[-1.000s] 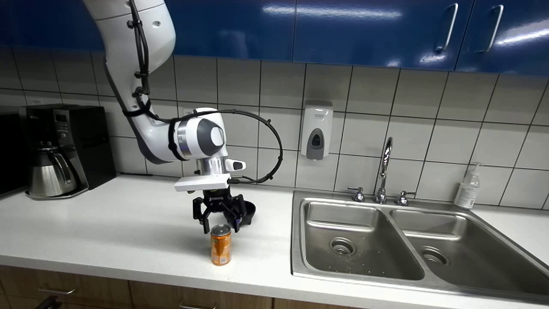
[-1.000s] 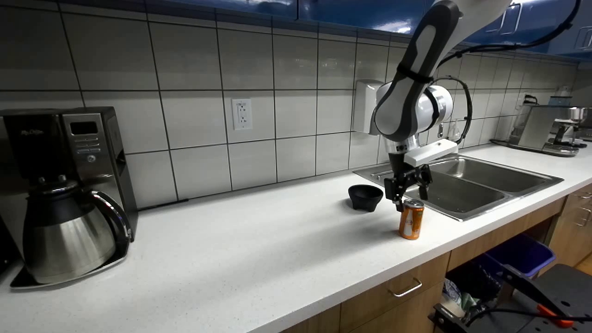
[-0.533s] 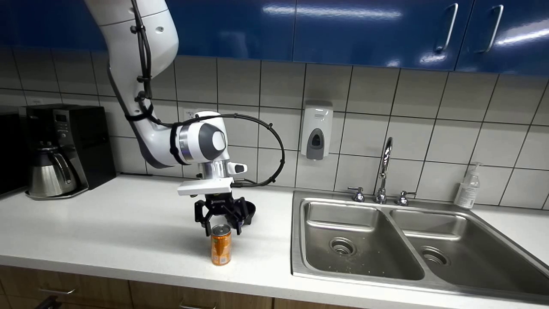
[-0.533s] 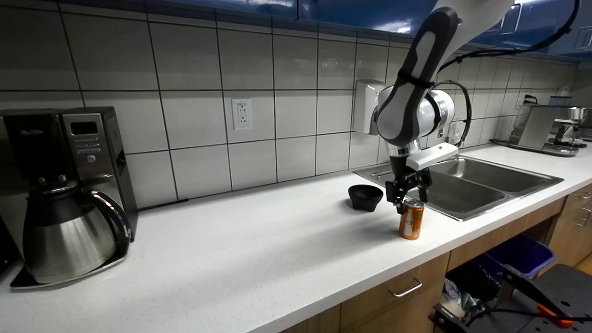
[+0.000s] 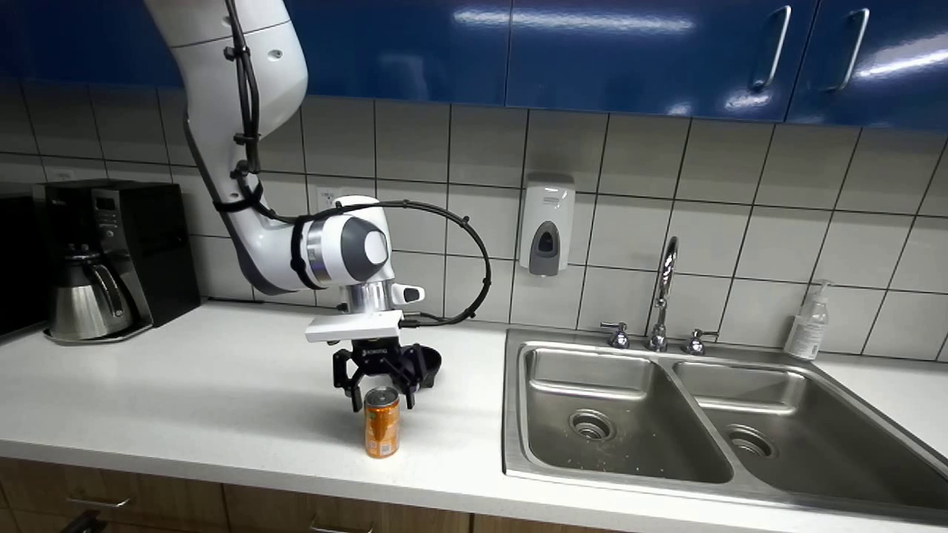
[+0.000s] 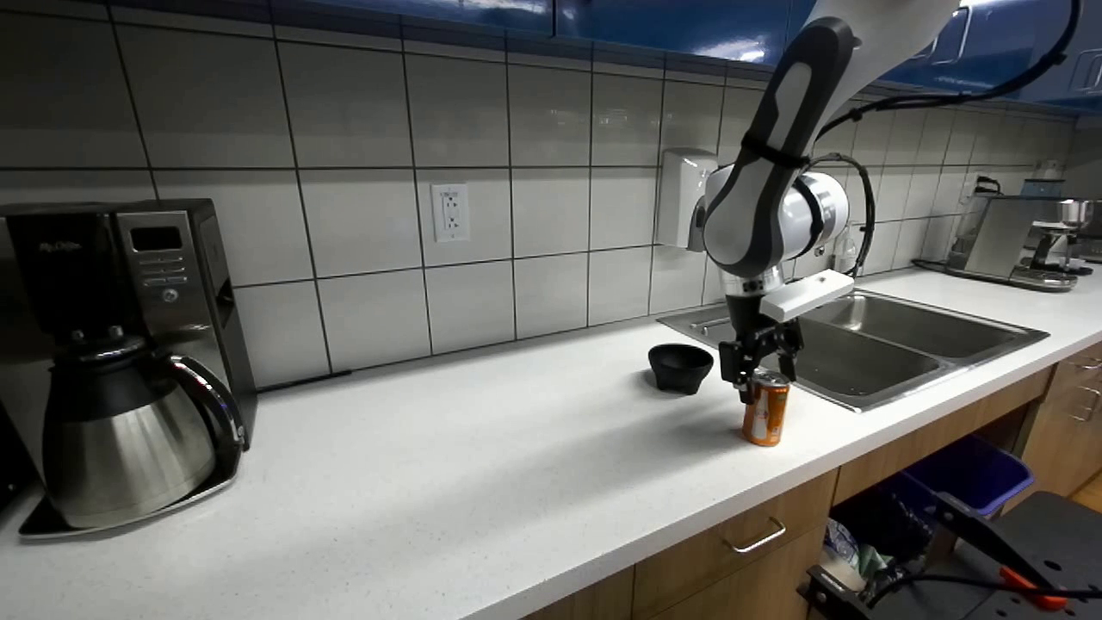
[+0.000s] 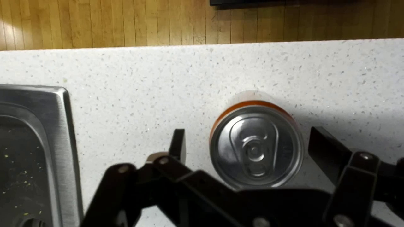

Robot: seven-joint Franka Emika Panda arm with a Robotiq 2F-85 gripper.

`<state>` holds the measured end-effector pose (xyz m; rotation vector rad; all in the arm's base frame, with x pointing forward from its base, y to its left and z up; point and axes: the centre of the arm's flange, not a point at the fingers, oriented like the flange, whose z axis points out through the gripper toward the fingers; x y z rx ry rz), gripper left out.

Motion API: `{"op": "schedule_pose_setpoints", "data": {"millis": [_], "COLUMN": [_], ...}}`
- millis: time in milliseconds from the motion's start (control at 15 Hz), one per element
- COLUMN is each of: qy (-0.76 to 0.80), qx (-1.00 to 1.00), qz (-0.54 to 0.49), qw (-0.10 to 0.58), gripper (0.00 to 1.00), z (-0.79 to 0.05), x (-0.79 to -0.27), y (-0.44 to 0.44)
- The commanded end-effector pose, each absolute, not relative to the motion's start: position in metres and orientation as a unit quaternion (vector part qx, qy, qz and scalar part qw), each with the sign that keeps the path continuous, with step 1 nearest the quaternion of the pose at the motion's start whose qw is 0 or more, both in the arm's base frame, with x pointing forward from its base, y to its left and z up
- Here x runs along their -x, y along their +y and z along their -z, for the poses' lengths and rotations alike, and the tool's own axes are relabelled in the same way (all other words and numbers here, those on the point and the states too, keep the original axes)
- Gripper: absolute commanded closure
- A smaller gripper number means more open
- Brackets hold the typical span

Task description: Place the orange can in the black bowl

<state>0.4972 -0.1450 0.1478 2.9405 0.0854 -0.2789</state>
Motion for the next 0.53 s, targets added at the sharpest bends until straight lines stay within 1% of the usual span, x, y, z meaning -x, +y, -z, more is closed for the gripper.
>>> {"op": "schedule_pose_setpoints", "data": {"millis": [0,267,333,400,467], "qy": [0.042,0.043,0.043,0.043,0.043], "qx": [-0.991,-0.991,-0.992,-0.992,-0.992], "qz": [0.087,0.088,0.088,0.086,0.085], "qw": [0.087,0.088,0.086,0.085,0.084], "gripper": [0.00,0.00,0.25,0.26,0.34], "z": [-0.1454,-0.1409,-0.1400,-0.1397,-0.1393], "x": [-0.4897,-0.4861,-0.4855,-0.4849,-0.4844], "y": [-0.1445,-0.1434,-0.1437,-0.1439,-0.1439]}}
